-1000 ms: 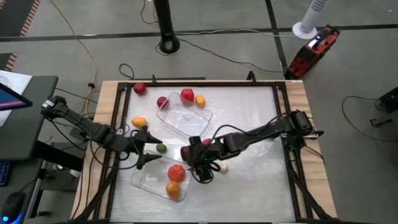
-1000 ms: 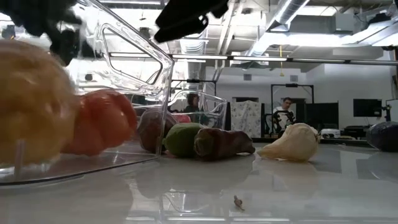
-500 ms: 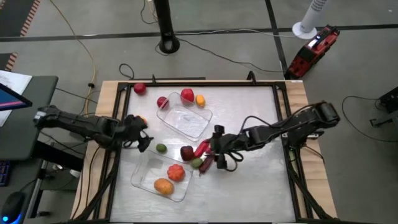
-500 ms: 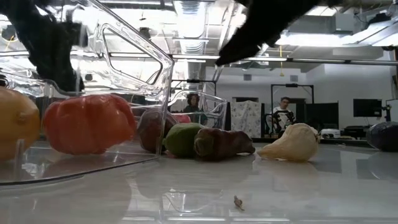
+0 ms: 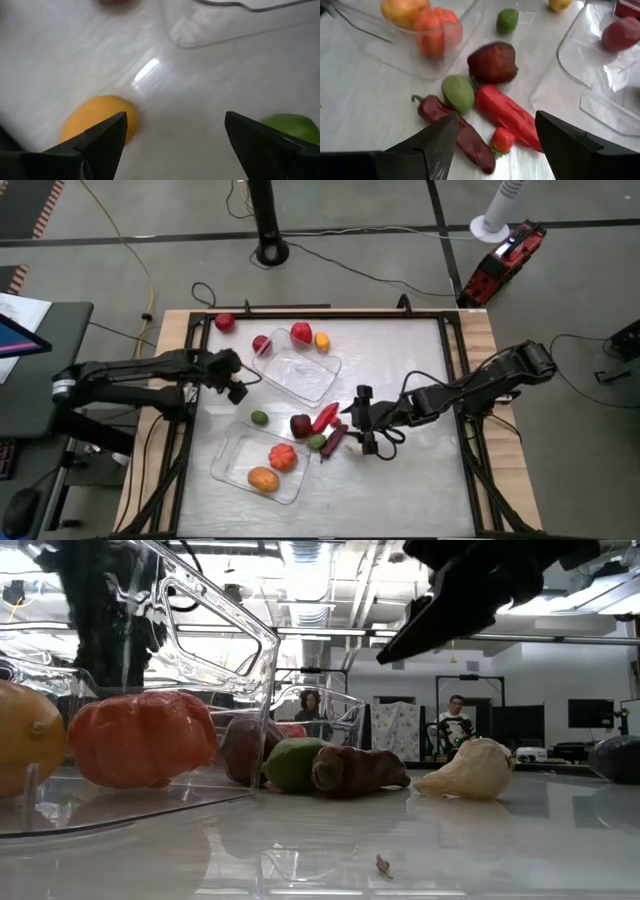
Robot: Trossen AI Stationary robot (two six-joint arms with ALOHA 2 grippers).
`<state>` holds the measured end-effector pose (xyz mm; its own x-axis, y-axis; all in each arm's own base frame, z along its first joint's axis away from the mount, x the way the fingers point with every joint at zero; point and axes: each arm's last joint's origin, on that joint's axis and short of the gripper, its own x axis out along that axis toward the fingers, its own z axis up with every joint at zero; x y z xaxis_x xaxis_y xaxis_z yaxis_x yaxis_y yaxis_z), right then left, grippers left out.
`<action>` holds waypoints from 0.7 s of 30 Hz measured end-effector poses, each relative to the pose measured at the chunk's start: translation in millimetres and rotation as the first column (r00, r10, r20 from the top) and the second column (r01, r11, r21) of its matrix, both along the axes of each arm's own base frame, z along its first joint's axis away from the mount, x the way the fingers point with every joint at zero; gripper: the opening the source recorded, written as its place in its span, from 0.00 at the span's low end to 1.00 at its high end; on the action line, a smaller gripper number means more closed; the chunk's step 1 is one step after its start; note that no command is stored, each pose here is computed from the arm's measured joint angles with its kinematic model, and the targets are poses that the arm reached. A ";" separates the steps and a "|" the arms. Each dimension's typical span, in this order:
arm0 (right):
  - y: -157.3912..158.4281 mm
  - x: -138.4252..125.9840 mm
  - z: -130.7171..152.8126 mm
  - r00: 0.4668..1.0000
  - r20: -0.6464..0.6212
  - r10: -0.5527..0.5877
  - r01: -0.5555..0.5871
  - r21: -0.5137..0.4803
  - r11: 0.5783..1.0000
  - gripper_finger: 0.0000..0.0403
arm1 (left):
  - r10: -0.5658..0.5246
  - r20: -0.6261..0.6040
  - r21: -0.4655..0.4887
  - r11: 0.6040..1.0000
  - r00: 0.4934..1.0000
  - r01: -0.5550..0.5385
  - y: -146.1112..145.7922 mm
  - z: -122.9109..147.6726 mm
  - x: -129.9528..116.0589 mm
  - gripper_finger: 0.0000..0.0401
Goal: Sort produce into baskets
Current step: Put the left lemon into the top transparent bin
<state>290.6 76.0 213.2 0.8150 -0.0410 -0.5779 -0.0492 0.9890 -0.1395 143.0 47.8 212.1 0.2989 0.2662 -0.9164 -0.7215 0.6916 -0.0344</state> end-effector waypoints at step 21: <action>2.0 -5.3 -12.6 0.999 0.039 0.024 -0.024 -0.007 1.000 0.73 | -0.343 -0.584 -0.192 0.939 0.736 0.286 36.6 -27.7 32.0 0.77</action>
